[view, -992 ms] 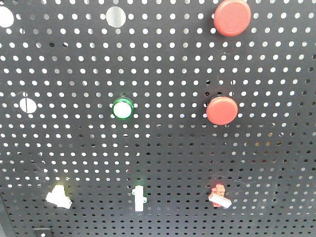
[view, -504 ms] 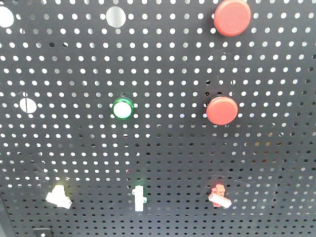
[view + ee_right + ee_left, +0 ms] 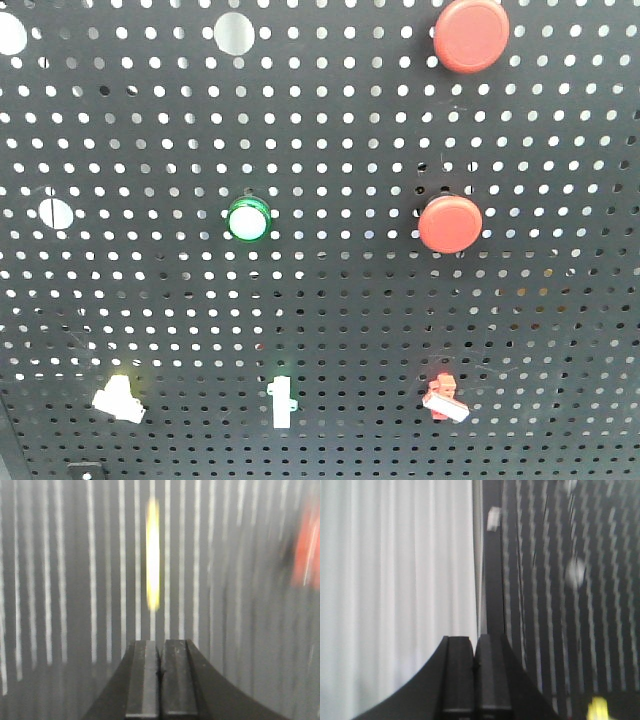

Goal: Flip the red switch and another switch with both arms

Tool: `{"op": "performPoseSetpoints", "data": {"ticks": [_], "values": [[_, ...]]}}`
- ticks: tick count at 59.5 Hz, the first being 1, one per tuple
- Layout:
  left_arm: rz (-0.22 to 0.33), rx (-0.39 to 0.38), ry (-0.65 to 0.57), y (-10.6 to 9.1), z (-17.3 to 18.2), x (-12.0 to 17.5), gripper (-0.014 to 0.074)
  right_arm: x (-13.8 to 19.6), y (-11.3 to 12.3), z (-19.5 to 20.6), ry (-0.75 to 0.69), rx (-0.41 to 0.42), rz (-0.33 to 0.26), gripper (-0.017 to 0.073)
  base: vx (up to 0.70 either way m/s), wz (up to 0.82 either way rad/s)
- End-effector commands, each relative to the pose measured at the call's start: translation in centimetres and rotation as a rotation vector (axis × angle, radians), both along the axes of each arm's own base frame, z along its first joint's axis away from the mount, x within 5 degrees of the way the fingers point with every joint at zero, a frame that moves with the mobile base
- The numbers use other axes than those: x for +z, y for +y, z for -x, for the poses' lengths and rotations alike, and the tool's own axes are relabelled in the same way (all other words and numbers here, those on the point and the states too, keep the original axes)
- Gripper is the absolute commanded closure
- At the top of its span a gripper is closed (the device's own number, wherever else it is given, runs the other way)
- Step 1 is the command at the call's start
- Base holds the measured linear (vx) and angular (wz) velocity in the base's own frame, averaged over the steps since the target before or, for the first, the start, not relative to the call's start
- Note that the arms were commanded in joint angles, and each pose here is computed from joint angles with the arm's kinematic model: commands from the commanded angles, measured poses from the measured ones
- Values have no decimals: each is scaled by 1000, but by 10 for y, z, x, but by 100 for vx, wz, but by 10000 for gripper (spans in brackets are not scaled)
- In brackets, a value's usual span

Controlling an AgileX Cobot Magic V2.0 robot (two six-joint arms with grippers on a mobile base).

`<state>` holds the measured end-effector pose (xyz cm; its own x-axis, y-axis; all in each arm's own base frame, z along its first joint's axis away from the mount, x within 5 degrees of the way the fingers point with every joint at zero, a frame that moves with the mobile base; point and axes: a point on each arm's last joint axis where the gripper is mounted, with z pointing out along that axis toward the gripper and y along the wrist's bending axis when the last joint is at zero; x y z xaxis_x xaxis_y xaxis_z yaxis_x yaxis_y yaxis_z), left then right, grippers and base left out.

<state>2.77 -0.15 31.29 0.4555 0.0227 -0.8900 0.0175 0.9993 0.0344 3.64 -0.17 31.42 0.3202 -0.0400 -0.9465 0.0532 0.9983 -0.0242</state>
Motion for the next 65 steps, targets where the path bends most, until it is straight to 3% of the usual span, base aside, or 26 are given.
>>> {"op": "performPoseSetpoints", "data": {"ticks": [1,10,25,31,38,46,54,65], "values": [[-48,23,-59,0,8,48,591,38,0,-3,-37,-16,31,566,0,0],[-118,59,43,0,-13,66,591,43,-2,-31,67,-39,106,566,0,0],[-116,55,265,0,-54,49,591,36,-2,-59,161,-26,106,566,0,0],[-71,29,302,-1,-66,46,591,37,-2,-63,146,-19,108,566,0,0],[-29,-54,358,-8,-80,41,591,36,-2,-65,147,-17,108,566,0,0],[-58,-163,415,-24,-97,33,591,35,-2,-68,160,-16,108,566,0,0],[-84,-296,385,-47,-112,31,591,35,-2,-68,163,-17,108,566,0,0],[-107,-400,366,-71,-130,24,591,35,-2,-68,163,-17,108,566,0,0]]}}
